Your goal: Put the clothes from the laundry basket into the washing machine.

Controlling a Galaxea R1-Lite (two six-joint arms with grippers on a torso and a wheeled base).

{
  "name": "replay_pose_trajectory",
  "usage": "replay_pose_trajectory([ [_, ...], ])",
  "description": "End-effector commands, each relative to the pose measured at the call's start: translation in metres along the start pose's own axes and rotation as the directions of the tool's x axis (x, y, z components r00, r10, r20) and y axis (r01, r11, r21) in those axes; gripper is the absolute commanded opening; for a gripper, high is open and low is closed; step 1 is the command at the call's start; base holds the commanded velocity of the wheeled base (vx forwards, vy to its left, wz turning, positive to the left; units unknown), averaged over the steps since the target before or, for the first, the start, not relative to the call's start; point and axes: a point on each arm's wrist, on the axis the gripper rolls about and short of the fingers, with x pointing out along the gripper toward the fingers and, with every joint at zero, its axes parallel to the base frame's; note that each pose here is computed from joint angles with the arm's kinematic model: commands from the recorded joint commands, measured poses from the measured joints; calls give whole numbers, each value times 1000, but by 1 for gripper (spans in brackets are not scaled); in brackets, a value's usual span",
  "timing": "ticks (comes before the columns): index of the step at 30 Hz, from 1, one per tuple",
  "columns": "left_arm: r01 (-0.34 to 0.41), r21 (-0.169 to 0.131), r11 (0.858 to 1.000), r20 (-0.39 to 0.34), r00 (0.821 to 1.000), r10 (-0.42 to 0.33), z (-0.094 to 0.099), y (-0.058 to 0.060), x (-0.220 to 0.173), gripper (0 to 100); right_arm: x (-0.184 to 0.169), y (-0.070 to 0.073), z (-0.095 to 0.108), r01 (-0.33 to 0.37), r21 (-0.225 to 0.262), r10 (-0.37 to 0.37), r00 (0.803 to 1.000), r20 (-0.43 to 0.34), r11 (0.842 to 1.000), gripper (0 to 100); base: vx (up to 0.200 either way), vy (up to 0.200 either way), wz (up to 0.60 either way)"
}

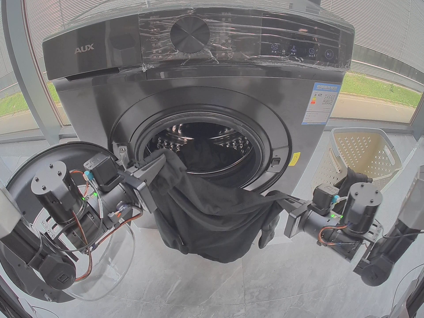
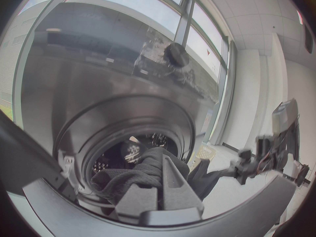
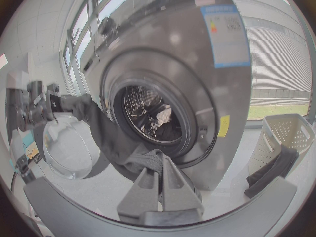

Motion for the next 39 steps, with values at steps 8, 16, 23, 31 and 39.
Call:
replay_pose_trajectory([
  [8,-46,-6,999,-215,976,44,-58,12,-3,0,-39,5,56,-52,8,49,975,216,999,0,0,0,0],
  [16,-15,31,999,-314,949,24,-82,8,-8,0,-37,5,55,-51,9,48,976,213,999,0,0,0,0],
  [23,20,14,1000,-351,936,-14,-87,-2,-15,100,-37,5,55,-51,9,47,976,211,999,0,0,0,0],
  [31,78,9,997,-434,899,-66,-109,-17,-18,100,-35,9,53,-63,8,60,978,201,998,0,0,0,0],
  [39,117,-5,993,-434,894,-107,-119,-28,-6,100,-36,10,52,-65,8,62,978,200,998,0,0,0,0],
])
